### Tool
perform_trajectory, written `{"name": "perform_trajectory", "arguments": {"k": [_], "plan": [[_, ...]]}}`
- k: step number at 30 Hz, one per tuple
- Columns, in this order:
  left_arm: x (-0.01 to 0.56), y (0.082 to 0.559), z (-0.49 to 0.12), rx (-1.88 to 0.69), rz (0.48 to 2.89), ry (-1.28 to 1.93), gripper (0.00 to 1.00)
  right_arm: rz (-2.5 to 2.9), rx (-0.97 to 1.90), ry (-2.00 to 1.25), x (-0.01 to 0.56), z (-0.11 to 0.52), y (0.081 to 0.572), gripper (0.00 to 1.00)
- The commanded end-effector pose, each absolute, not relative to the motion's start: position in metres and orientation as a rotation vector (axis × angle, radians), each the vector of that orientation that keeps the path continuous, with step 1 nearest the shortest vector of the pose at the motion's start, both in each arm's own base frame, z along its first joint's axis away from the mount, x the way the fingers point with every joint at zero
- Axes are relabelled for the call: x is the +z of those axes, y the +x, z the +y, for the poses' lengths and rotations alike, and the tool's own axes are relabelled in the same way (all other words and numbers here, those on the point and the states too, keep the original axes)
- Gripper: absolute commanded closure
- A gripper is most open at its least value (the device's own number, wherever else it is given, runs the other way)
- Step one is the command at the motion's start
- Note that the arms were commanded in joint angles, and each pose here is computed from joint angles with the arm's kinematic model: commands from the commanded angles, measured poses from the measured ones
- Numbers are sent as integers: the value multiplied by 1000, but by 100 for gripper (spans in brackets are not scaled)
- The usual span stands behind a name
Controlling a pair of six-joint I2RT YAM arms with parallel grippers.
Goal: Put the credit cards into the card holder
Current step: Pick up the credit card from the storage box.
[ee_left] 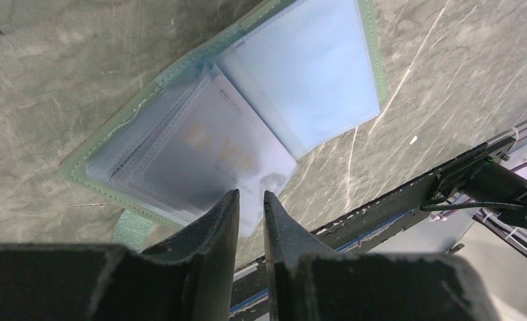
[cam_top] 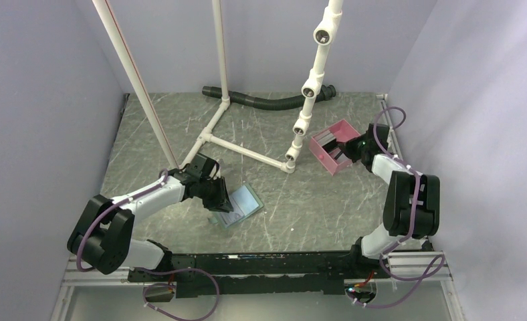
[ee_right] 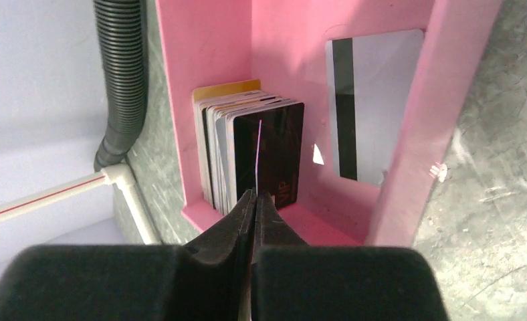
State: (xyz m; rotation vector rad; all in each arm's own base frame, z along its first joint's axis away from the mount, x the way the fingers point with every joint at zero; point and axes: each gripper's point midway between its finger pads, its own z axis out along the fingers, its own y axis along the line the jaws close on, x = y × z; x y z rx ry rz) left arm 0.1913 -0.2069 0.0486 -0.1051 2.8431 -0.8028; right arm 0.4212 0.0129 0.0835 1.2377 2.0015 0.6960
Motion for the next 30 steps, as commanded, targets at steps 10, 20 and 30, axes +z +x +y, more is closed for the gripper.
{"name": "perform_trajectory", "arguments": {"k": [10, 20, 30], "plan": [[76, 193, -211, -848, 2793, -57, 67, 2012, 458, 900, 172, -4, 366, 100], [167, 196, -262, -1394, 2460, 295, 43, 2197, 492, 123, 184, 98, 259, 100], [222, 153, -299, -1702, 2103, 626, 26, 1742, 1559, -748, 263, 260, 139, 100]]}}
